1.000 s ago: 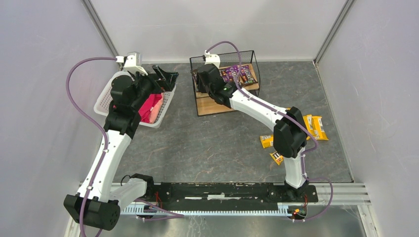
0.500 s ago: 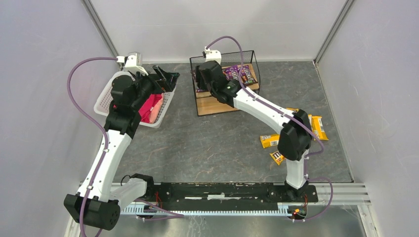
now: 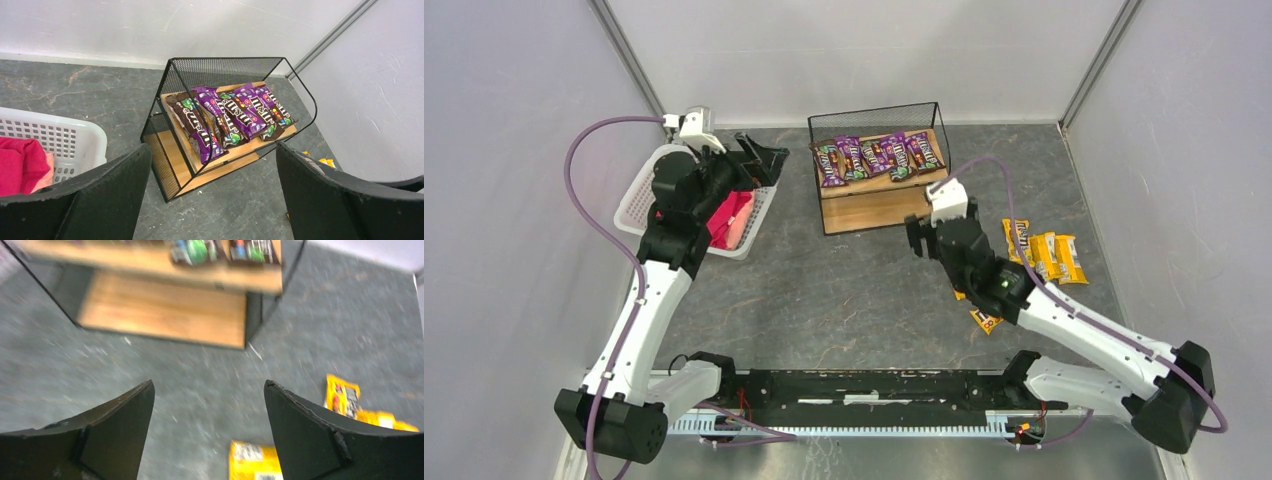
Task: Place and organize the candy bags onto the shelf
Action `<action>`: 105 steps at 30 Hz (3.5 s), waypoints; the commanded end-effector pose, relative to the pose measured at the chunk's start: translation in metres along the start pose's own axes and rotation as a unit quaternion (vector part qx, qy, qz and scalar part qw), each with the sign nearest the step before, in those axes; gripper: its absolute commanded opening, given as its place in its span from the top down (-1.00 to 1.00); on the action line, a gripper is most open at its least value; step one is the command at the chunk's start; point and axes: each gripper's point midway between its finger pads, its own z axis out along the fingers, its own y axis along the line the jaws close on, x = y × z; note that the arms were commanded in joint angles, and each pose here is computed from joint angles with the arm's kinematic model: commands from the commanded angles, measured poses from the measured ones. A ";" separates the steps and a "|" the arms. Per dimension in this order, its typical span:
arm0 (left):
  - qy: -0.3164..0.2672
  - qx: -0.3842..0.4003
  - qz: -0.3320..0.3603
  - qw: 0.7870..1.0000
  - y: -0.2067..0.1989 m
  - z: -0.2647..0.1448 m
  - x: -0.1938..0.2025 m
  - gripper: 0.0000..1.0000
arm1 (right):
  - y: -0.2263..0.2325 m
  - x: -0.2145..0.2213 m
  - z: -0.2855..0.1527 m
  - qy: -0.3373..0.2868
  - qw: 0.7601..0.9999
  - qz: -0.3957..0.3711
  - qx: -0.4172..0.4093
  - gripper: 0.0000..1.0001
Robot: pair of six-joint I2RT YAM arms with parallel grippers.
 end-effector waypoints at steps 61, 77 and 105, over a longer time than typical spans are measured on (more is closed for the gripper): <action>-0.101 -0.013 0.023 0.995 -0.008 0.005 -0.065 -1.00 | -0.015 0.253 -0.057 0.265 0.952 0.151 -0.015 -0.14; -0.085 -0.030 0.021 0.996 0.004 0.017 -0.052 -1.00 | 0.109 0.215 -0.026 0.254 0.948 -0.086 -0.170 -0.22; -0.072 -0.016 0.008 0.997 -0.001 0.022 -0.043 -1.00 | 0.072 0.240 -0.058 0.227 0.957 -0.049 -0.174 -0.07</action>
